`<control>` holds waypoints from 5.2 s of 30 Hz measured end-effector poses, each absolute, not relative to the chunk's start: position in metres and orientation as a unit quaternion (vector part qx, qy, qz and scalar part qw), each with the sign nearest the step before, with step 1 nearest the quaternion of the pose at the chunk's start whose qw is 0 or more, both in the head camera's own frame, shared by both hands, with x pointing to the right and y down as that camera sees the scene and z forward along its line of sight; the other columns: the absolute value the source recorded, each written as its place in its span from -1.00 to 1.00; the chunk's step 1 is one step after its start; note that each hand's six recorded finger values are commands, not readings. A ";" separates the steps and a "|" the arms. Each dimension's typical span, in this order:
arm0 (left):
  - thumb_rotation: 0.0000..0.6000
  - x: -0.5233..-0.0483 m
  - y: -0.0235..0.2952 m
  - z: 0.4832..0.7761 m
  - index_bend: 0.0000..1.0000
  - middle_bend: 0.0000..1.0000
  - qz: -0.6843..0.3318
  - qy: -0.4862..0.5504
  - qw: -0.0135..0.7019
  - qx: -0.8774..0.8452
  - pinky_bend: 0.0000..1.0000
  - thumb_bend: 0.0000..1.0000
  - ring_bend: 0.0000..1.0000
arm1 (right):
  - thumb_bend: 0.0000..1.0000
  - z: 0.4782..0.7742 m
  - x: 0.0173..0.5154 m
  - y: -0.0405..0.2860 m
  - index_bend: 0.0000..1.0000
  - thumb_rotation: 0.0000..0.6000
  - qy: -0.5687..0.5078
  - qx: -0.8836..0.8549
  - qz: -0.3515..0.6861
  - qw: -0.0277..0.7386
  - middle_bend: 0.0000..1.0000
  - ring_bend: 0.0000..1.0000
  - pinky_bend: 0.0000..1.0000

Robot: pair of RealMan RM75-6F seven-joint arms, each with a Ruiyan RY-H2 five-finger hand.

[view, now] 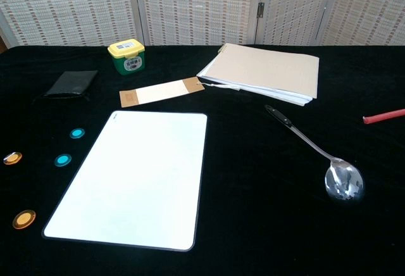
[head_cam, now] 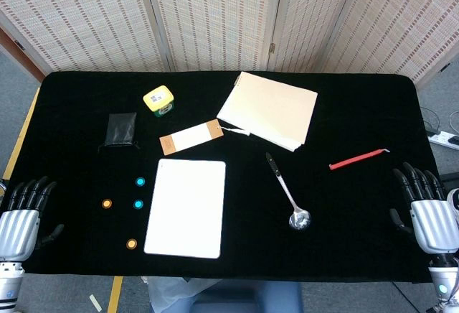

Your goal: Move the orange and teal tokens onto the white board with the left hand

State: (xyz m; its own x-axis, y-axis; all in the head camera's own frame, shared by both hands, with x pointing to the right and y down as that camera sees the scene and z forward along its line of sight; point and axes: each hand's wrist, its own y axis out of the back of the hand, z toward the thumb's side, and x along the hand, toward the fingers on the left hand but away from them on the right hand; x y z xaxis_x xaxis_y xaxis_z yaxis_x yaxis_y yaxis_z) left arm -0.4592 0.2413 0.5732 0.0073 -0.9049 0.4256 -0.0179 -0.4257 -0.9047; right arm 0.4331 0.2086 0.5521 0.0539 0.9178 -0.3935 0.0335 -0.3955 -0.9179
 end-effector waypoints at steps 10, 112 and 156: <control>1.00 -0.458 0.237 0.575 -0.56 -0.80 -0.589 0.381 0.375 -0.606 -1.00 -0.46 -0.88 | -0.14 0.549 0.435 0.210 -1.00 1.00 -0.392 -0.611 0.567 0.390 -1.00 -1.00 -1.00; 1.00 -0.372 0.199 0.713 0.09 -0.61 -0.550 0.271 0.315 -0.724 -1.00 -0.16 -0.81 | -0.14 0.530 0.444 0.214 -1.00 1.00 -0.404 -0.598 0.574 0.387 -1.00 -1.00 -1.00; 1.00 -0.364 0.267 0.661 -0.15 -0.71 -0.521 0.213 0.344 -0.751 -1.00 -0.20 -0.96 | -0.14 0.535 0.438 0.209 -1.00 1.00 -0.396 -0.608 0.566 0.392 -1.00 -1.00 -1.00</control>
State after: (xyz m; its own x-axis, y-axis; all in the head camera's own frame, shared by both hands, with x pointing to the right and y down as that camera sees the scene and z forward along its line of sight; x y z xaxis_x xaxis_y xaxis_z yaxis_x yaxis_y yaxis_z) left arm -0.3640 0.2668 0.6612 0.3663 -0.6791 0.6361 0.0381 -0.6721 -0.7395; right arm 0.4378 0.2090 0.5351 0.0461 0.9247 -0.3779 0.0372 -0.3797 -0.9244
